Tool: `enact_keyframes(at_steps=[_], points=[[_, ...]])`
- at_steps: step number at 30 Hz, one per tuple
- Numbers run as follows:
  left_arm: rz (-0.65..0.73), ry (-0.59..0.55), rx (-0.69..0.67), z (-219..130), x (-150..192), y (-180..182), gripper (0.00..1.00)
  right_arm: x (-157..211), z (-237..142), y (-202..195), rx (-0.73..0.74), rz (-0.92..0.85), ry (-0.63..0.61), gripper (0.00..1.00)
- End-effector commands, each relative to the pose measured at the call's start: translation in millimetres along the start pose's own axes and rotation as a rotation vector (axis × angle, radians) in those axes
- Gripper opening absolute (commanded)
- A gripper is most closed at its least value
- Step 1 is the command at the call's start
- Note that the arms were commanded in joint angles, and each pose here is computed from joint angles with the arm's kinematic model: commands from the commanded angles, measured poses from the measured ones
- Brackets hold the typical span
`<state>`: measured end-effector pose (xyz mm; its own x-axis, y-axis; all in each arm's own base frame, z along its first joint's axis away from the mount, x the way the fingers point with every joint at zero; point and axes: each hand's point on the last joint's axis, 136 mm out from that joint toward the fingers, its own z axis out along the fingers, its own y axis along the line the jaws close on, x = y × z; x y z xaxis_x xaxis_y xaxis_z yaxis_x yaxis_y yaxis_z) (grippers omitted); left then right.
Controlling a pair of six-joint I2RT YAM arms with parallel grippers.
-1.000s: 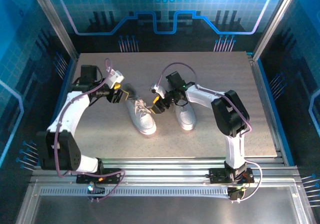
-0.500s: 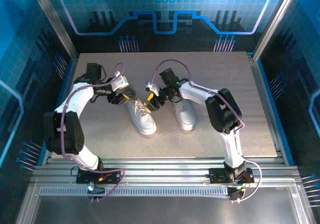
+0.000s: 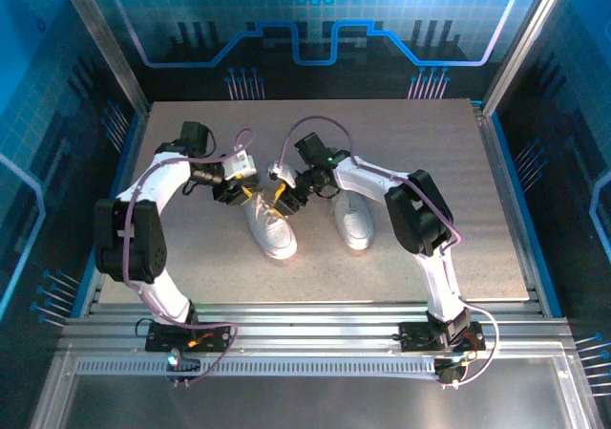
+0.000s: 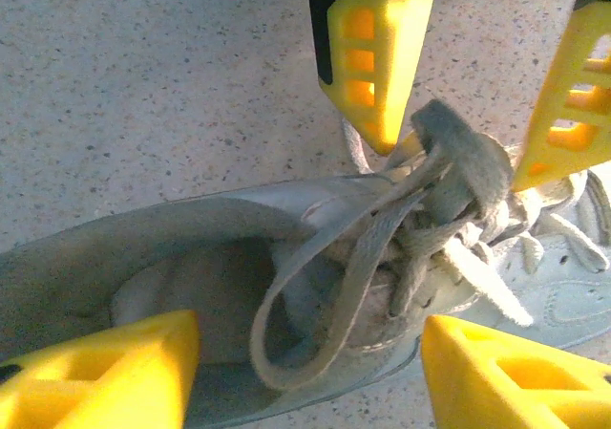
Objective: Tie the shoes
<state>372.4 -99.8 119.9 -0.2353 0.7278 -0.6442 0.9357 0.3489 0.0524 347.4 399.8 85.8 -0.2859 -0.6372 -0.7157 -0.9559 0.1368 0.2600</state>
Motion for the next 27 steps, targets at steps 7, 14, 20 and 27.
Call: enact_keyframes(at_steps=[7,14,20,27], points=[[0.07,0.012,0.007,-6.2,-2.1,-9.8,0.18,-2.6,4.0,-1.7,0.067,-0.063,-0.001,0.06],[0.11,0.021,-0.067,-25.4,-10.4,-9.0,0.0,-7.7,-6.2,2.1,0.099,-0.103,-0.018,0.0],[0.124,0.04,-0.156,-41.6,-12.8,-8.3,0.0,-5.8,-9.1,-0.3,0.122,-0.098,0.004,0.0],[0.047,0.073,-0.246,-50.1,4.2,-13.8,0.0,-1.7,-13.2,-2.9,0.15,-0.093,0.03,0.0]])
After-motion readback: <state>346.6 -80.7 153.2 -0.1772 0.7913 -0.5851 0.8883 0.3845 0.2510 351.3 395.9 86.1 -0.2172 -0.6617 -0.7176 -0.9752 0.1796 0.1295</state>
